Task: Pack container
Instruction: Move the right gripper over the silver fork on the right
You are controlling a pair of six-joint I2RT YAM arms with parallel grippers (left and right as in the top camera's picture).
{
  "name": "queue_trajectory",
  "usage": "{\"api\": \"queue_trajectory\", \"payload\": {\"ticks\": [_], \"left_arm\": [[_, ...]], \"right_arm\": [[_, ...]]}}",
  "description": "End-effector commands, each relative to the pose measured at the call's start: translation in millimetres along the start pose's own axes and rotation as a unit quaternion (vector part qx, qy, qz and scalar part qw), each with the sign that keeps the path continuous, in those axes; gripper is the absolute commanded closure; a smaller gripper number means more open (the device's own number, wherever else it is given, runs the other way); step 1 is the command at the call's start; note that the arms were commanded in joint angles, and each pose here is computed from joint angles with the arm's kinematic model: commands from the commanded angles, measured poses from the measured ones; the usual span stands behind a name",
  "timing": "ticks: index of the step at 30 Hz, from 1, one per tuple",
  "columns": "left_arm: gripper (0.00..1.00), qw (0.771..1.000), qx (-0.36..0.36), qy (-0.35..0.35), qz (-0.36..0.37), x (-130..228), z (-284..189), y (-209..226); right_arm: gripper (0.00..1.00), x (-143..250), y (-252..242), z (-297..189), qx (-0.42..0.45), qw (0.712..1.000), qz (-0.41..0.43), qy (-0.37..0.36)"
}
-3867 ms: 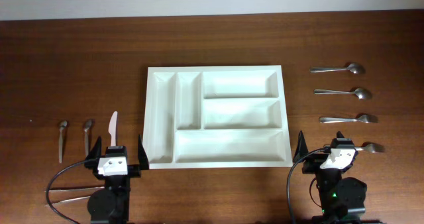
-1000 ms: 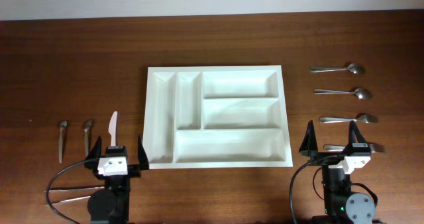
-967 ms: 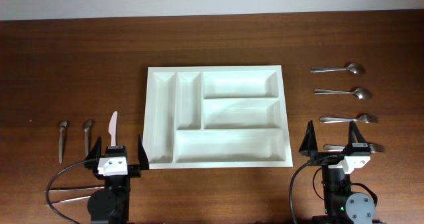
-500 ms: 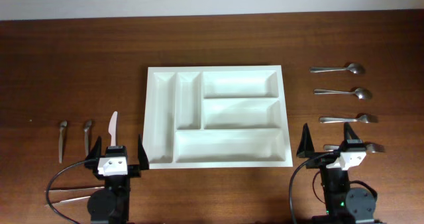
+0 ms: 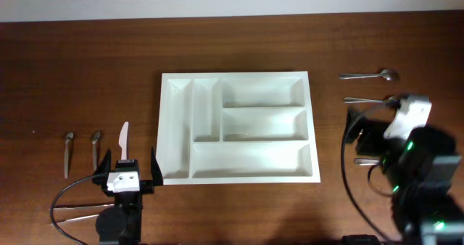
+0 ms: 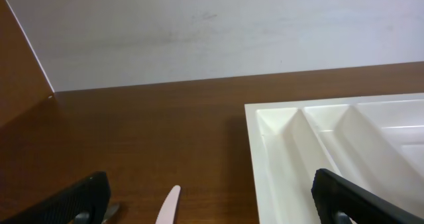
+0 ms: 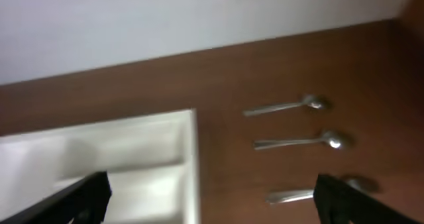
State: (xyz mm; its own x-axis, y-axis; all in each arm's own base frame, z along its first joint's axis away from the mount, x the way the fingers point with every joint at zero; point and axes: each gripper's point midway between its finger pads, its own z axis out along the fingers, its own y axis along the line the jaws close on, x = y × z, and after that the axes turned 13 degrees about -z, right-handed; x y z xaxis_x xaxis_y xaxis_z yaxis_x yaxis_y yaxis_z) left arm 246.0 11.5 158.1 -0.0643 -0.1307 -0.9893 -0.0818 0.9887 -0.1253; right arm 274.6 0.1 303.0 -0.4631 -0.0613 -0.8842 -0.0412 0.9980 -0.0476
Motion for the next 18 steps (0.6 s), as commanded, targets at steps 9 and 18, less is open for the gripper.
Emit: {"api": "queue_trajectory", "payload": {"ticks": [9,18], "left_arm": [[0.01,1.000,-0.001,-0.001,0.008,0.1,-0.3,0.8],[0.01,1.000,-0.001,-0.001,0.008,0.1,-0.3,0.8]], "right_arm": [[0.01,28.4,-72.5,23.3,0.205,0.938,0.244,0.135],[0.01,117.4,-130.1,7.6,0.340,0.769,0.483,0.243]]}}
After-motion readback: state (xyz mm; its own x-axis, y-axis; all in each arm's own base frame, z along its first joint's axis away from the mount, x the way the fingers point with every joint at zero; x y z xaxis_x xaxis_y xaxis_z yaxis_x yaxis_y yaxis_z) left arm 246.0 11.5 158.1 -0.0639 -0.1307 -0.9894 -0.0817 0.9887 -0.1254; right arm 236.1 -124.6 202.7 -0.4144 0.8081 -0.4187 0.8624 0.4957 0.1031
